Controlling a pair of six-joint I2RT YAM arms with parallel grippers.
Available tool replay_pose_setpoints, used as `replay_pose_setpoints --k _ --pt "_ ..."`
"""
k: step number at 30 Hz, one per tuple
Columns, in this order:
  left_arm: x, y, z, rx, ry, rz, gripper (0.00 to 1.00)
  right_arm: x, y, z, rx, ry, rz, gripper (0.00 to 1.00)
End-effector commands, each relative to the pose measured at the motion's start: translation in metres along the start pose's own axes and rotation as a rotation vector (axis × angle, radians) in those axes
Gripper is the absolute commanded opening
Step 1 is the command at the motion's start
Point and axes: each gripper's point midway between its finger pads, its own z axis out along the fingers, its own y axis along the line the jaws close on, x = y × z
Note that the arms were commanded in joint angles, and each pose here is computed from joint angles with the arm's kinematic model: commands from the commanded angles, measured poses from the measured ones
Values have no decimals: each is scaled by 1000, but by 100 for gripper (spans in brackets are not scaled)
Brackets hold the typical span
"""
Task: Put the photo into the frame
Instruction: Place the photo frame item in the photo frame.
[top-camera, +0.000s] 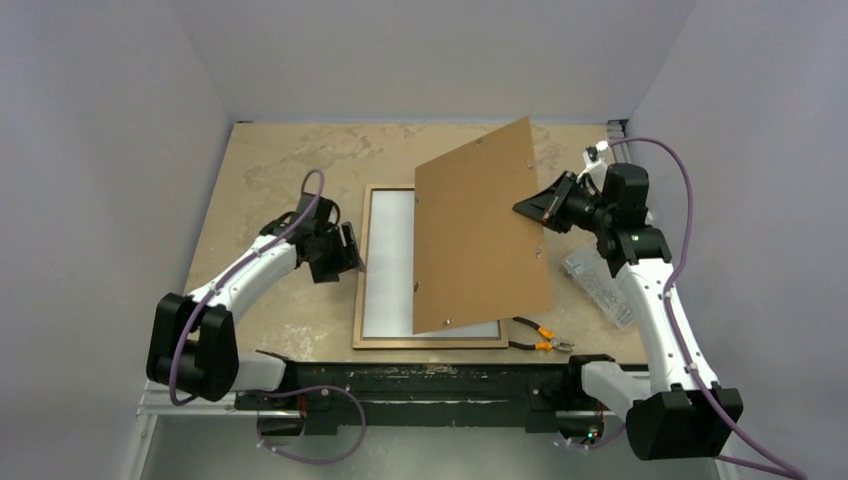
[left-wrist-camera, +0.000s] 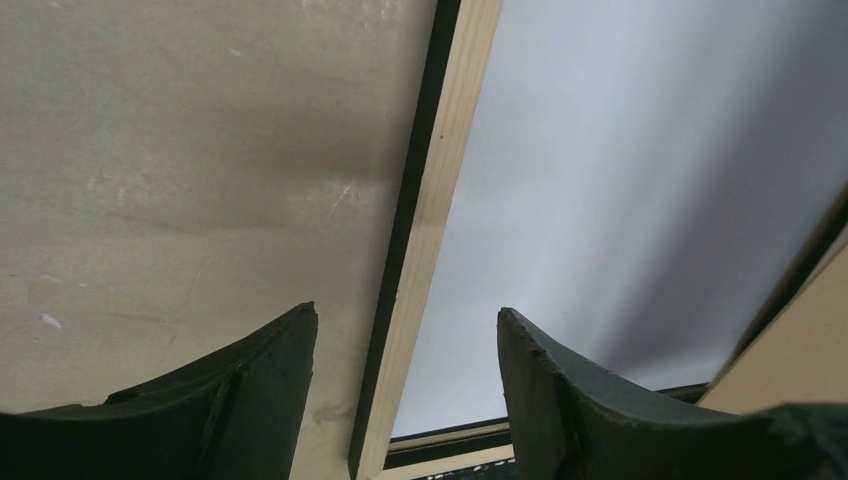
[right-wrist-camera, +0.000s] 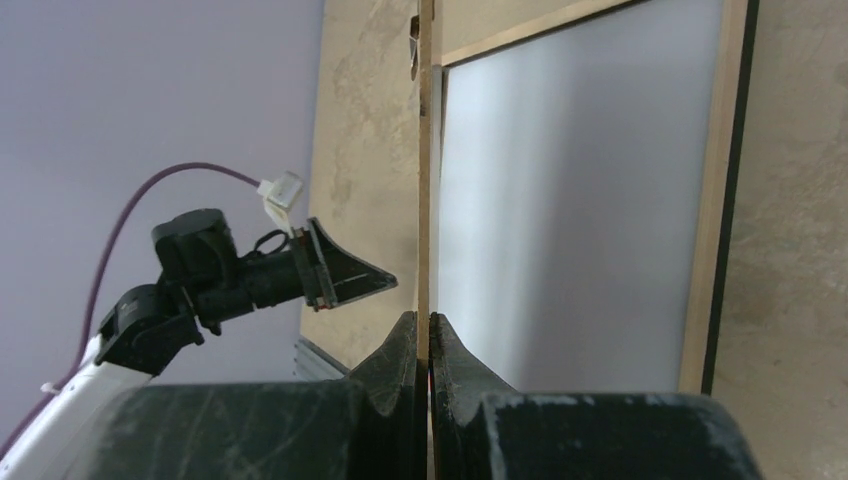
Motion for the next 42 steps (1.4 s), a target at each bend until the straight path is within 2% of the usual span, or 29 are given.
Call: replay_pose_setpoints --k 1,6,12,17,24,28,33,35,37,42 --pt "18 9 24 -113 47 78 62 -4 28 0 -172 -42 1 0" --pt "33 8 48 -140 114 82 53 7 17 4 -158 -22 -4 0" --pt "39 1 56 -123 131 87 41 19 5 13 -154 4 13 0" --pt "43 -2 59 -110 145 84 24 26 -2 21 -157 16 21 0" --pt "46 -12 56 -57 149 57 19 35 -7 29 -162 32 29 0" --pt "46 -19 49 -21 136 43 22 36 -6 30 -172 32 26 0" --pt "43 -25 40 10 120 32 51 38 -1 31 -194 28 25 0" --pt "42 -26 36 22 112 21 56 39 -1 32 -198 29 28 0" --pt "39 -25 33 31 103 8 59 39 0 33 -200 31 31 0" --pt "29 -18 25 123 81 -71 59 39 2 35 -194 26 43 0"
